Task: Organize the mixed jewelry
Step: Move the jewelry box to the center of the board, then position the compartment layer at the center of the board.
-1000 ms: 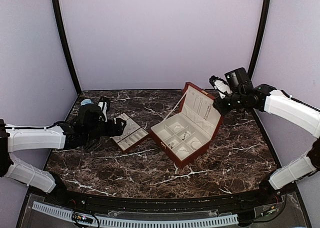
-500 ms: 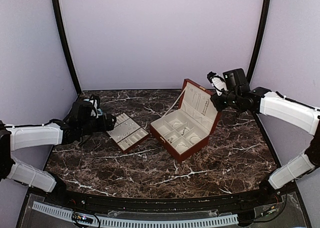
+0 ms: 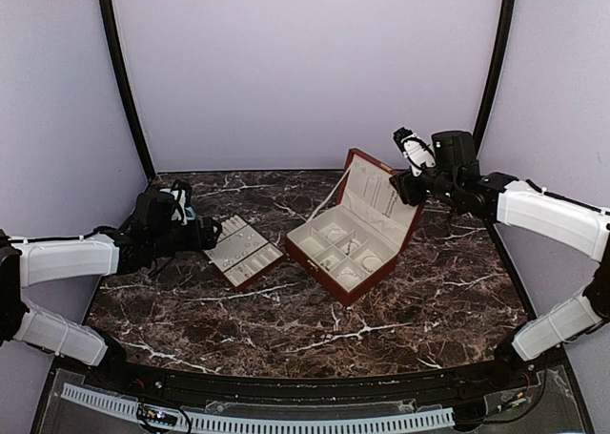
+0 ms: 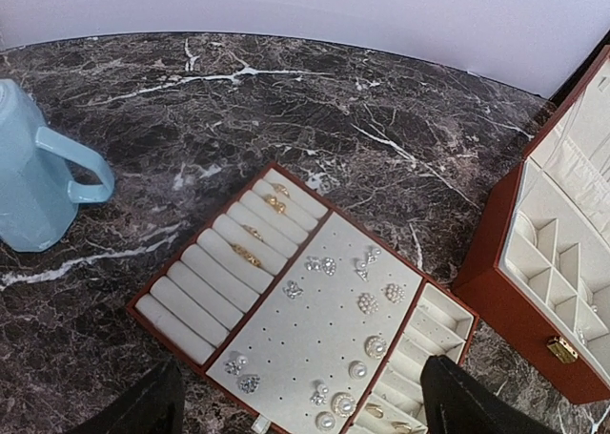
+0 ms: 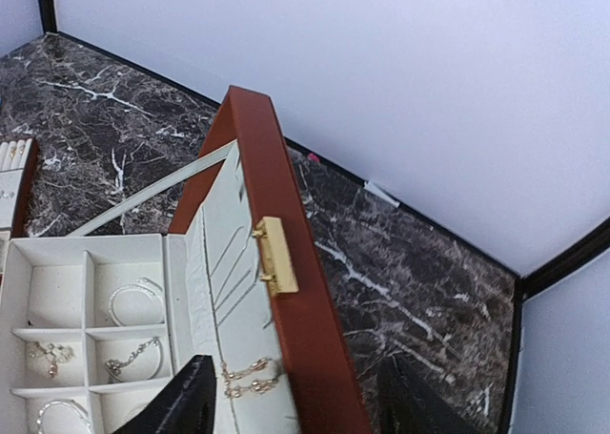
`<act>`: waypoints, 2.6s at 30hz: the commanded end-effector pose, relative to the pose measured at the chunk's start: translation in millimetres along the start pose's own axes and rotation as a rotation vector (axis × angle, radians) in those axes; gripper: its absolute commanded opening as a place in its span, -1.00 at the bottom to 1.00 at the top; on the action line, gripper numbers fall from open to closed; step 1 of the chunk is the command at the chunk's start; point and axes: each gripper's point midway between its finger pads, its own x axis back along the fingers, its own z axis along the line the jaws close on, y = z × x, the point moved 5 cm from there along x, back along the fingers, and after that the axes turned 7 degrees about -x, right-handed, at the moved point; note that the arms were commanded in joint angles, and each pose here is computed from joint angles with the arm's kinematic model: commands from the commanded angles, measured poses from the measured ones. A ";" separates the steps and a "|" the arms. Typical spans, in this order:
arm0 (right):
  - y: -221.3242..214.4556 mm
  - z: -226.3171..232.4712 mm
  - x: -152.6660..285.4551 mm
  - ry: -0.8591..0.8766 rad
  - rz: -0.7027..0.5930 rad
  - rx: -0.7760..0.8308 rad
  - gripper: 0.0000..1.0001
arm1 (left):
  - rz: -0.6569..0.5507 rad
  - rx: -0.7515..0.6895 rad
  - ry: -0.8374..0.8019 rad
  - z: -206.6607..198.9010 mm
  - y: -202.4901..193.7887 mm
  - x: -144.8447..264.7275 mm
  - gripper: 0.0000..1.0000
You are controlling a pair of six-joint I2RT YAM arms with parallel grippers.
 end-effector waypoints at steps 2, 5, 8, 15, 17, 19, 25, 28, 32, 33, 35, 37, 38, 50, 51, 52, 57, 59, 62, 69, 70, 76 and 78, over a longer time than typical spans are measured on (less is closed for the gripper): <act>13.7 -0.4 16.4 0.032 -0.091 -0.022 0.29 | -0.028 -0.018 -0.010 -0.7 11.5 4.0 0.78; 11.2 -1.3 19.8 0.029 -0.088 -0.039 0.37 | -0.027 -0.025 -0.008 -0.1 13.1 3.7 0.78; 12.8 -3.8 26.9 0.020 -0.104 -0.053 0.49 | -0.017 -0.042 -0.001 0.6 16.7 1.3 0.78; 22.5 -15.4 41.3 -0.045 -0.140 -0.096 0.64 | 0.042 -0.065 -0.004 -3.0 29.8 -20.6 0.77; 25.2 -17.6 45.9 -0.053 -0.151 -0.113 0.69 | 0.059 -0.080 -0.012 -6.4 35.3 -30.1 0.75; 26.7 -19.0 49.3 -0.057 -0.159 -0.131 0.71 | 0.079 -0.105 -0.012 -8.6 40.3 -40.4 0.70; 30.5 -23.4 61.9 -0.067 -0.183 -0.192 0.74 | 0.129 -0.157 -0.007 -14.9 55.7 -77.0 0.65; 31.4 -25.7 68.1 -0.072 -0.184 -0.224 0.76 | 0.172 -0.160 0.005 -15.3 54.8 -93.8 0.65; 32.3 -27.9 75.4 -0.073 -0.176 -0.270 0.77 | 0.222 -0.149 0.070 -9.8 52.2 -120.5 0.64; 31.9 -28.1 76.7 -0.073 -0.173 -0.278 0.78 | 0.215 -0.142 0.088 -9.3 58.6 -123.3 0.64; 30.7 -27.9 78.7 -0.068 -0.168 -0.293 0.78 | 0.225 -0.134 0.118 -6.4 59.4 -133.3 0.65; 29.7 -26.9 80.5 -0.056 -0.165 -0.303 0.79 | 0.247 -0.130 0.141 -4.2 58.5 -144.1 0.64; 29.3 -26.4 81.4 -0.050 -0.165 -0.308 0.78 | 0.266 -0.130 0.150 -2.6 52.9 -151.2 0.63; 29.5 -21.2 96.2 0.025 -0.202 -0.379 0.80 | 0.327 -0.063 0.187 12.4 39.1 -181.2 0.45; 28.3 -20.6 96.0 0.028 -0.200 -0.382 0.80 | 0.333 -0.062 0.186 13.0 36.5 -182.9 0.44; 27.4 -20.3 95.7 0.030 -0.198 -0.384 0.80 | 0.337 -0.058 0.183 13.1 35.1 -183.5 0.42; 22.2 -19.2 92.4 0.029 -0.183 -0.389 0.80 | 0.349 -0.060 0.173 12.7 29.2 -188.7 0.42; 21.0 -18.6 91.3 0.029 -0.178 -0.390 0.80 | 0.360 -0.065 0.172 12.9 27.3 -190.9 0.39; 21.0 -18.0 91.3 0.033 -0.176 -0.392 0.80 | 0.376 -0.072 0.173 13.6 21.8 -191.1 0.29; 29.5 1.7 93.8 0.102 -0.186 -0.364 0.82 | 0.452 -0.078 0.155 14.0 2.8 -182.8 0.17; 29.8 6.3 92.1 0.111 -0.180 -0.362 0.82 | 0.450 -0.078 0.152 13.6 4.1 -179.6 0.16; 31.6 40.8 84.2 0.171 -0.149 -0.342 0.81 | 0.464 -0.072 0.148 16.2 -7.2 -153.2 0.15; 32.3 49.9 82.3 0.178 -0.148 -0.346 0.79 | 0.486 -0.062 0.136 17.4 -20.2 -142.5 0.14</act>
